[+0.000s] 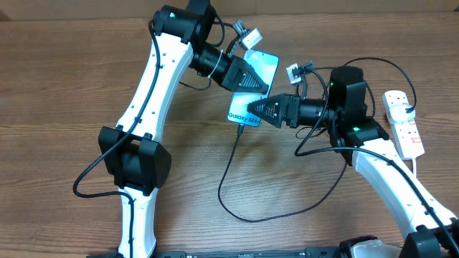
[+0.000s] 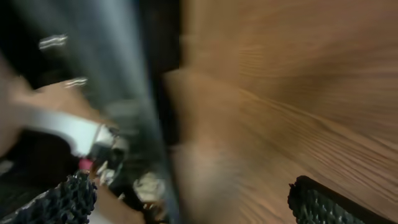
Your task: Plug charger to phone and switch on socket
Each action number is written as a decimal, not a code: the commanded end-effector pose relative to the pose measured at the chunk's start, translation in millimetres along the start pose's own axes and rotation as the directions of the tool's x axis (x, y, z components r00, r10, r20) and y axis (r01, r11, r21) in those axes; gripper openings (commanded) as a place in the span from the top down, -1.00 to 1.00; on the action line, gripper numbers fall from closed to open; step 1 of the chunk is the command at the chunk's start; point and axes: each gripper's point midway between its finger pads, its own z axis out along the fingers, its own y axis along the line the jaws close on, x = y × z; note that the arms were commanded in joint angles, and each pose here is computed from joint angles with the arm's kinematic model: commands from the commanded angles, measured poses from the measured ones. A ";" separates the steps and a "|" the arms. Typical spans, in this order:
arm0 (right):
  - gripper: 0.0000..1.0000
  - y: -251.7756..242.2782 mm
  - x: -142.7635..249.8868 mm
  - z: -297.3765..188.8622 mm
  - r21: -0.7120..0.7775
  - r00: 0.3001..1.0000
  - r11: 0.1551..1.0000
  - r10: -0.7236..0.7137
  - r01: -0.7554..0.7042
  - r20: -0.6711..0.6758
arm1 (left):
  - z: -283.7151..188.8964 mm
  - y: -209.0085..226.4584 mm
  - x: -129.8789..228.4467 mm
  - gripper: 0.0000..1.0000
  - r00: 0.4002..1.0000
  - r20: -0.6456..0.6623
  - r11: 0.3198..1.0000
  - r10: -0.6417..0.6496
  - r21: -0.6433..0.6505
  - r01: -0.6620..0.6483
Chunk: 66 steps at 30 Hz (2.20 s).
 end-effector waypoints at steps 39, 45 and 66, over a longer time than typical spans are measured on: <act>-1.00 -129.6 42.7 -54.7 0.703 0.988 0.698 0.150 -0.135 0.042 | 2.2 188.2 118.4 0.92 0.737 0.167 0.421 -0.655 -0.729 0.540; -1.00 -129.8 42.5 -54.9 0.704 0.988 0.697 0.149 -0.135 0.042 | 5.0 199.9 131.2 0.92 0.728 0.179 0.391 -0.662 -0.746 0.539; -1.00 -129.8 42.3 -54.9 0.704 0.988 0.698 0.147 -0.134 0.043 | 13.7 214.8 168.4 0.92 0.687 0.196 0.290 -0.699 -0.801 0.523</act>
